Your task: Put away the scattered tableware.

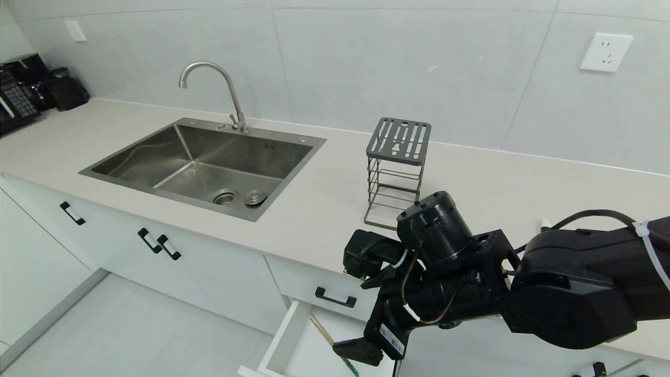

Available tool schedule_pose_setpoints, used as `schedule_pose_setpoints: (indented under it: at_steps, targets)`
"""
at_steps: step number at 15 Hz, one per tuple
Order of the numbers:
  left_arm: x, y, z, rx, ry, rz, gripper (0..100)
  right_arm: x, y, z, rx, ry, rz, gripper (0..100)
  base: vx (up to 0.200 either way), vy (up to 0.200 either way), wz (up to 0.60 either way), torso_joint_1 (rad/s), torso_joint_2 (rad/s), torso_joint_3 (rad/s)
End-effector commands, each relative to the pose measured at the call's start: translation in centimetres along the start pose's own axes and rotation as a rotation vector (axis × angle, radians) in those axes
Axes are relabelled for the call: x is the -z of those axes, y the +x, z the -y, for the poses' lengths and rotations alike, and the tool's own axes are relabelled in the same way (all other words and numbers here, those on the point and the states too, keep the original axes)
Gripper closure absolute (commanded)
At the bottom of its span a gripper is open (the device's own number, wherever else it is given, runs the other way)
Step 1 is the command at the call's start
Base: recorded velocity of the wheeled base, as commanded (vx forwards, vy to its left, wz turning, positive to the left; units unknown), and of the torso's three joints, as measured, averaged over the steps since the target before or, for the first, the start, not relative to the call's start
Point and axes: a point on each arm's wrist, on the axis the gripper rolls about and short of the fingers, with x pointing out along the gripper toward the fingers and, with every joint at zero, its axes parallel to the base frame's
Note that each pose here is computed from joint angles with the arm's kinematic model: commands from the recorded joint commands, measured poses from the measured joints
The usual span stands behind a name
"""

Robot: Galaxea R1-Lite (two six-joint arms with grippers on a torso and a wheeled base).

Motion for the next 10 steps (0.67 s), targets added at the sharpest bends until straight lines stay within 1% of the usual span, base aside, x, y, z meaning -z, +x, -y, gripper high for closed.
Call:
schedule_pose_setpoints:
  at_steps: [1,5,7,9,10]
  targets:
    - [0.0,0.0,0.0,-0.001,0.0,0.0,0,0.6,-0.1,0.1,0.007,0.028,0.004,0,0.0,0.0,0.0,0.0,0.0,0.0]
    - [0.0,0.0,0.0,-0.001,0.0,0.0,0,1.9,-0.8,-0.4,0.024,0.085,0.071,0,0.0,0.0,0.0,0.0,0.0,0.0]
    - [0.0,0.0,0.0,-0.001,0.0,0.0,0,2.7,-0.8,-0.5,0.029,0.105,0.08,0,0.0,0.0,0.0,0.0,0.0,0.0]
    - [0.0,0.0,0.0,-0.001,0.0,0.0,0,4.2,-1.1,1.1,0.078,0.12,0.048,0,0.0,0.0,0.0,0.0,0.0,0.0]
    - [0.0,0.0,0.0,-0.001,0.0,0.0,0,4.6,-1.3,1.8,0.111,0.101,0.038,0,0.0,0.0,0.0,0.0,0.0,0.0]
